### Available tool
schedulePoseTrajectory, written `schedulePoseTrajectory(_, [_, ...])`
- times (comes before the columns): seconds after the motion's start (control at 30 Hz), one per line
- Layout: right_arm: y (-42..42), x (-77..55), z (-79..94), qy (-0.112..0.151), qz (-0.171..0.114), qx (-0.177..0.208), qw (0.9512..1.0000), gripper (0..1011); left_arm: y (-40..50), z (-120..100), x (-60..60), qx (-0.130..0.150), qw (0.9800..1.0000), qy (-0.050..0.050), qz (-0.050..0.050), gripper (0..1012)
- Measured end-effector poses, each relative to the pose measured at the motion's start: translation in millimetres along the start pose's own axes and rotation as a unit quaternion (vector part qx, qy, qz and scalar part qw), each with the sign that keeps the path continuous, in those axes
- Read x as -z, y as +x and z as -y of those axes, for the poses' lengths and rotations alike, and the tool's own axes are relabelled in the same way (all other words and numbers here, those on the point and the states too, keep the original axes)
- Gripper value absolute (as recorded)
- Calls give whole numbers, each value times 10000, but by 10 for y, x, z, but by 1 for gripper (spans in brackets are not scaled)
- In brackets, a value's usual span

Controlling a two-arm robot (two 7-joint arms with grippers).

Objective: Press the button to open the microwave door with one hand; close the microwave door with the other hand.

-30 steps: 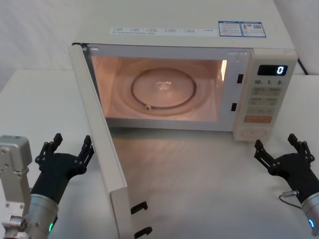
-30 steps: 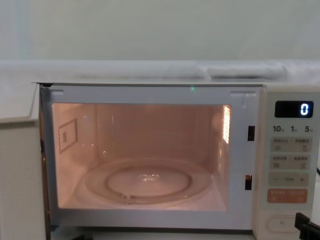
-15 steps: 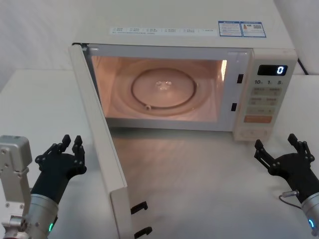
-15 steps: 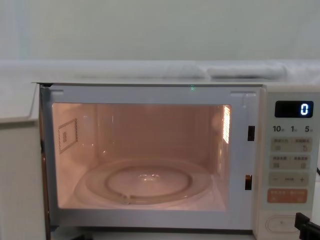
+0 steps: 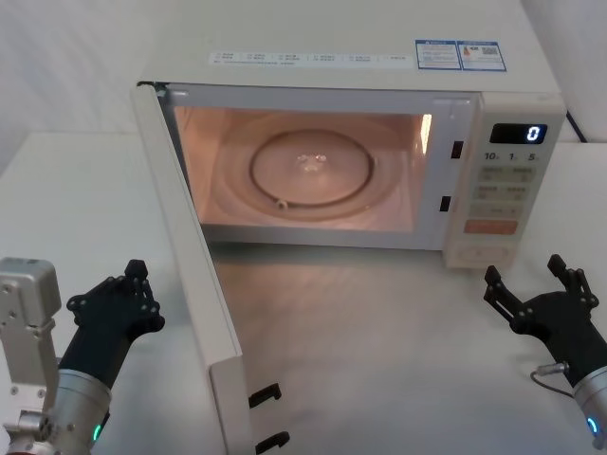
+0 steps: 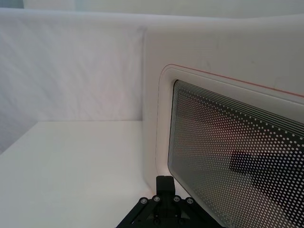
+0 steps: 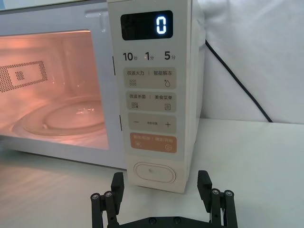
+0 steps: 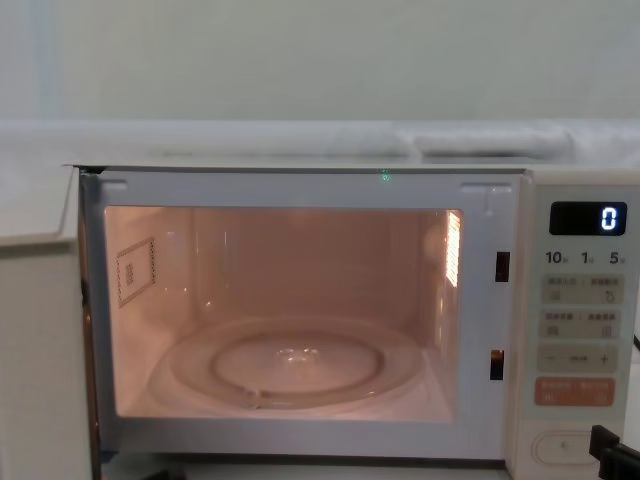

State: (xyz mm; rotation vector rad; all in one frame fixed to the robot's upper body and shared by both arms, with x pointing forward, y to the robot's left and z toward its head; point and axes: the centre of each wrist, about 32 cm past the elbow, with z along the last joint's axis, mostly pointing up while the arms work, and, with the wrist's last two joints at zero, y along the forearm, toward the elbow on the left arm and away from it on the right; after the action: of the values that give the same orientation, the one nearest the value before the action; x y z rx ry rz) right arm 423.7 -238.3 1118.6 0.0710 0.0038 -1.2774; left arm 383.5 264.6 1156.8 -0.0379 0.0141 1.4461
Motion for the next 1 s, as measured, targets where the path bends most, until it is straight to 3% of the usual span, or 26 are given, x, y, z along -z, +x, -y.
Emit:
schedulePoseTrajectory(0.6, [0, 0, 0, 0, 0, 0, 10000, 1002, 0, 0, 0, 0, 10000, 0, 0, 0])
schedulePoseTrajectory(0.73, [0, 0, 0, 0, 0, 0, 10000, 1002, -24, -26, -124, 27, 9999, -124, 58, 0])
schedulePoseTrajectory(1.0, [0, 0, 0, 0, 0, 0, 10000, 1002, -4, -118, -265, 154, 9997, -150, 96, 0])
